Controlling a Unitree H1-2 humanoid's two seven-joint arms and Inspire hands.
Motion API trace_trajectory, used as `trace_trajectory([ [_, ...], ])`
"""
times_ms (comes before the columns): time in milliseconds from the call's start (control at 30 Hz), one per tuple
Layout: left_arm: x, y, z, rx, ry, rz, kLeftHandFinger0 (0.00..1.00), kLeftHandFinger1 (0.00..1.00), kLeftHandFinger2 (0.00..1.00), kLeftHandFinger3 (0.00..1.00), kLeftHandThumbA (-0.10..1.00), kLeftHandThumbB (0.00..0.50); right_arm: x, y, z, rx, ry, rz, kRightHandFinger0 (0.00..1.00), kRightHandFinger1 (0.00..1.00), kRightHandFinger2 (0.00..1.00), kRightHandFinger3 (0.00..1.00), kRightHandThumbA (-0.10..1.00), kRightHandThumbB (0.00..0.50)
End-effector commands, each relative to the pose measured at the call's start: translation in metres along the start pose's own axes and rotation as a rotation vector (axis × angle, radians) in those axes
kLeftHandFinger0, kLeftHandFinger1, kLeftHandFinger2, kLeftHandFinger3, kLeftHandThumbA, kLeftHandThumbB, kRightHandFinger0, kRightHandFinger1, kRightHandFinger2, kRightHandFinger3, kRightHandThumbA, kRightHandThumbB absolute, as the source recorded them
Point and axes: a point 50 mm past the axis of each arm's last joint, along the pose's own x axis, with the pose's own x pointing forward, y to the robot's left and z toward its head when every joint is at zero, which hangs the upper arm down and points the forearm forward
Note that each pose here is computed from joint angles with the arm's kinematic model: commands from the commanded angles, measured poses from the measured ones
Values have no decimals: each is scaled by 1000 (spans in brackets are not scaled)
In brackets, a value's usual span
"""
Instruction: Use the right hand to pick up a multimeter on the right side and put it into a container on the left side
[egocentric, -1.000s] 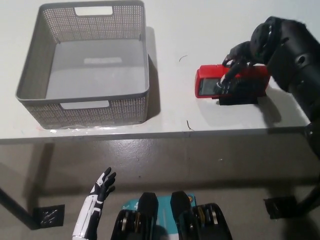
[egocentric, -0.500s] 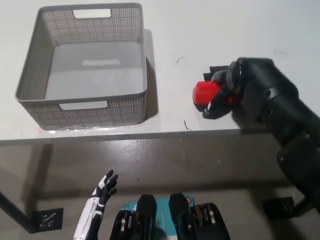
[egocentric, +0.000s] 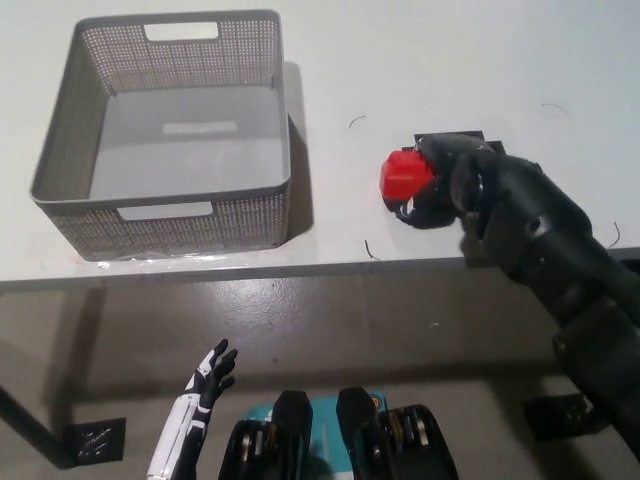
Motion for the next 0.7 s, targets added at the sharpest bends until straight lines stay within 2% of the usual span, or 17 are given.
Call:
trace_trajectory([
  [0, 6, 4, 11, 13, -84, -17, 1000, 1000, 1000, 1000, 1000, 344, -4, 55, -66, 458, 102, -66, 0, 288, 743, 737, -100, 131],
  [33, 7, 4, 11, 15, -85, -17, 1000, 1000, 1000, 1000, 1000, 343, -4, 51, -66, 506, 107, -65, 0, 382, 841, 825, -100, 138],
  [67, 7, 4, 11, 15, -85, -17, 1000, 1000, 1000, 1000, 1000, 343, -4, 51, -66, 509, 106, -67, 0, 495, 876, 906, -100, 137],
  [100, 7, 4, 11, 15, -85, -17, 1000, 1000, 1000, 1000, 1000, 343, -4, 51, -66, 512, 107, -69, 0, 538, 880, 936, -100, 138],
  [133, 6, 3, 10, 12, -85, -17, 1000, 1000, 1000, 1000, 1000, 331, -3, 42, -65, 595, 95, -73, 69, 609, 925, 915, -100, 130],
  [167, 4, 3, 9, 10, -85, -19, 1000, 1000, 1000, 1000, 1000, 324, -3, 21, -61, 825, 65, -63, 53, 599, 901, 920, -100, 148],
  [200, 4, 3, 9, 14, -86, -19, 1000, 1000, 1000, 1000, 1000, 322, -2, 16, -59, 886, 60, -54, 93, 595, 894, 973, -100, 157],
  [300, 4, 3, 9, 14, -86, -19, 1000, 1000, 1000, 1000, 1000, 321, -2, 16, -59, 892, 60, -55, 123, 595, 894, 974, -100, 155],
  [333, 3, 3, 9, 15, -82, -17, 1000, 1000, 1000, 1000, 1000, 321, -2, 4, -56, 1026, 48, -50, 153, 633, 1000, 1000, -100, 143],
  [367, 3, 3, 10, 17, -77, -13, 1000, 1000, 1000, 1000, 1000, 321, -3, -16, -50, 1238, 11, -38, 146, 642, 1000, 1000, -100, 155],
  [400, 3, 3, 10, 17, -76, -14, 1000, 1000, 1000, 1000, 1000, 322, -3, -18, -50, 1249, 5, -38, 121, 630, 1000, 1000, -100, 154],
  [433, 3, 3, 10, 15, -77, -16, 1000, 1000, 1000, 1000, 1000, 323, -4, -27, -48, 1342, -19, -37, 28, 558, 1000, 1000, -100, 151],
  [533, 3, 3, 10, 14, -77, -16, 1000, 1000, 1000, 1000, 1000, 323, -4, -29, -48, 1384, -28, -36, 5, 548, 1000, 1000, -100, 150],
  [567, 2, 5, 9, 13, -76, -20, 1000, 1000, 1000, 1000, 1000, 323, -5, -45, -44, 1544, -76, -8, 0, 389, 897, 1000, -100, 144],
  [600, 1, 6, 8, 14, -74, -20, 1000, 1000, 1000, 1000, 1000, 323, -6, -50, -42, 1599, -88, 3, 0, 346, 878, 1000, -100, 143],
  [633, 1, 6, 8, 16, -74, -20, 1000, 1000, 1000, 1000, 1000, 309, -7, -56, -40, 1666, -103, 18, 0, 232, 779, 1000, -100, 127],
  [667, 0, 6, 8, 16, -74, -20, 1000, 1000, 1000, 1000, 1000, 308, -7, -59, -39, 1696, -110, 25, 0, 188, 774, 1000, -100, 127],
])
